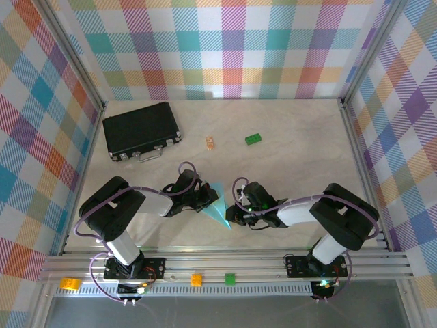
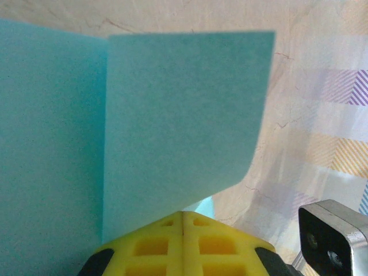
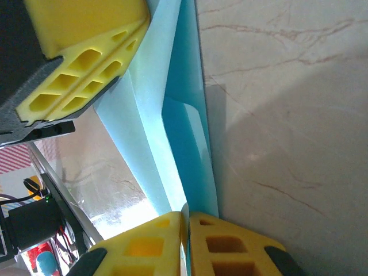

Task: Fold a paper plane with a square sheet of paper (pick it up from the middle)

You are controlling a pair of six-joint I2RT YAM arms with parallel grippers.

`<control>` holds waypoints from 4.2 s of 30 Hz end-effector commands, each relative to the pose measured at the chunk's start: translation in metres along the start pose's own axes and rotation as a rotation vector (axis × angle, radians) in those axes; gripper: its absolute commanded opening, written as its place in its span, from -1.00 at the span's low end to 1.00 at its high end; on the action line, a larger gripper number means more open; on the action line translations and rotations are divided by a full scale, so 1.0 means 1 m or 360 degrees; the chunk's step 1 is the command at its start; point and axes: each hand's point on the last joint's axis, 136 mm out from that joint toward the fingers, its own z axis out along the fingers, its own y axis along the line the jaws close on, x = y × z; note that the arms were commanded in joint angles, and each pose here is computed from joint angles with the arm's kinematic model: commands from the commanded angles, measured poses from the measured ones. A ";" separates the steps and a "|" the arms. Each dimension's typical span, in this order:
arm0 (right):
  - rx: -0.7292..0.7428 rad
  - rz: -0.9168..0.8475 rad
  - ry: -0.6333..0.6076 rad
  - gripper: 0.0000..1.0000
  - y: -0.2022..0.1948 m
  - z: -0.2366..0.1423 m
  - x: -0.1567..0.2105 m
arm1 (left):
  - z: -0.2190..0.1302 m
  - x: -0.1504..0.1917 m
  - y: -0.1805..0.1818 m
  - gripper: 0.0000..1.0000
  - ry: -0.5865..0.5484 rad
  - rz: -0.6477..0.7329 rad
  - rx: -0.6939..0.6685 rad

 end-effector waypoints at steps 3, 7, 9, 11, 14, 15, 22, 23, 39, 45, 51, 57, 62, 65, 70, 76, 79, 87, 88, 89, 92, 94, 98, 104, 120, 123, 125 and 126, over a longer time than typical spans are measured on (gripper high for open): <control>0.0025 0.0001 0.0102 -0.67 -0.006 -0.001 0.015 | 0.002 0.012 0.043 -1.00 0.0036 -0.0030 -0.0230; 0.0027 -0.0040 0.0108 -0.61 -0.004 -0.006 0.017 | 0.003 0.012 0.042 -1.00 0.0042 -0.0026 -0.0227; 0.0036 -0.0057 0.0117 -0.61 -0.004 -0.009 0.019 | 0.003 0.012 0.042 -1.00 0.0044 -0.0028 -0.0225; 0.0049 -0.0062 0.0139 -0.63 -0.006 -0.009 0.022 | 0.004 0.012 0.041 -1.00 0.0046 -0.0026 -0.0223; 0.0081 -0.0047 0.0152 -0.70 -0.013 -0.009 0.025 | 0.004 0.012 0.041 -1.00 0.0046 -0.0026 -0.0215; 0.0094 -0.0041 0.0159 -0.72 -0.016 -0.008 0.026 | 0.004 0.012 0.042 -1.00 0.0044 -0.0028 -0.0217; 0.0111 -0.0015 0.0206 -0.67 -0.021 -0.007 0.033 | 0.004 0.013 0.042 -1.00 0.0047 -0.0025 -0.0218; 0.0095 -0.0015 0.0210 -0.66 -0.019 -0.007 0.032 | 0.004 0.012 0.042 -1.00 0.0046 -0.0029 -0.0218; 0.0102 -0.0025 0.0250 -0.75 -0.018 -0.014 0.039 | 0.004 0.014 0.044 -1.00 0.0050 -0.0032 -0.0222; 0.0077 -0.0117 0.0112 -0.54 0.003 -0.032 0.022 | 0.003 0.013 0.043 -1.00 0.0052 -0.0017 -0.0227; 0.0039 -0.0203 0.0073 -0.52 0.028 -0.042 0.006 | 0.004 0.014 0.043 -1.00 0.0058 -0.0014 -0.0231; -0.0115 -0.0238 0.0220 -0.91 0.061 -0.021 -0.001 | 0.004 0.014 0.043 -1.00 0.0056 -0.0014 -0.0227; -0.0079 -0.0206 0.0275 -1.00 0.059 -0.003 -0.009 | 0.004 0.013 0.043 -1.00 0.0057 -0.0015 -0.0230; -0.0007 -0.0180 0.0305 -1.00 0.051 0.006 -0.011 | 0.004 0.014 0.043 -1.00 0.0057 -0.0016 -0.0228; 0.0119 -0.0127 0.0344 -1.00 0.026 0.016 -0.005 | 0.004 0.014 0.044 -1.00 0.0055 -0.0019 -0.0233; 0.0219 -0.0067 0.0361 -1.00 -0.005 0.018 0.008 | 0.004 0.014 0.045 -1.00 0.0061 -0.0016 -0.0238; 0.0230 -0.0055 0.0360 -1.00 -0.013 0.015 0.014 | 0.004 0.015 0.047 -1.00 0.0062 -0.0015 -0.0251; 0.0158 -0.0031 0.0363 -1.00 -0.020 0.008 0.029 | 0.004 0.014 0.049 -1.00 0.0057 -0.0018 -0.0261; 0.0123 -0.0035 0.0366 -1.00 -0.019 0.007 0.032 | 0.004 0.014 0.049 -1.00 0.0055 -0.0017 -0.0260; 0.0104 -0.0033 0.0373 -1.00 -0.019 0.006 0.035 | 0.004 0.015 0.050 -1.00 0.0056 -0.0019 -0.0265; 0.0075 -0.0047 0.0385 -0.98 -0.019 0.000 0.041 | 0.004 0.015 0.052 -1.00 0.0054 -0.0020 -0.0271; 0.0071 -0.0067 0.0381 -0.98 -0.020 -0.006 0.045 | 0.004 0.015 0.053 -1.00 0.0053 -0.0023 -0.0276; 0.0130 -0.0084 0.0405 -0.98 -0.032 -0.013 0.054 | 0.004 0.015 0.053 -1.00 0.0053 -0.0022 -0.0275; 0.0133 -0.0086 0.0424 -0.98 -0.036 -0.020 0.062 | 0.004 0.015 0.052 -1.00 0.0053 -0.0022 -0.0265; 0.0064 -0.0175 0.0232 -0.98 0.044 0.000 -0.019 | 0.005 0.014 0.046 -1.00 0.0048 -0.0030 -0.0220; 0.0090 -0.0163 0.0233 -0.98 0.041 0.010 -0.027 | 0.006 0.014 0.045 -1.00 0.0047 -0.0030 -0.0219; 0.0094 -0.0169 0.0233 -0.98 0.042 0.014 -0.030 | 0.006 0.013 0.044 -1.00 0.0049 -0.0029 -0.0215; 0.0094 -0.0169 0.0236 -0.98 0.042 0.016 -0.032 | 0.006 0.014 0.045 -1.00 0.0052 -0.0030 -0.0217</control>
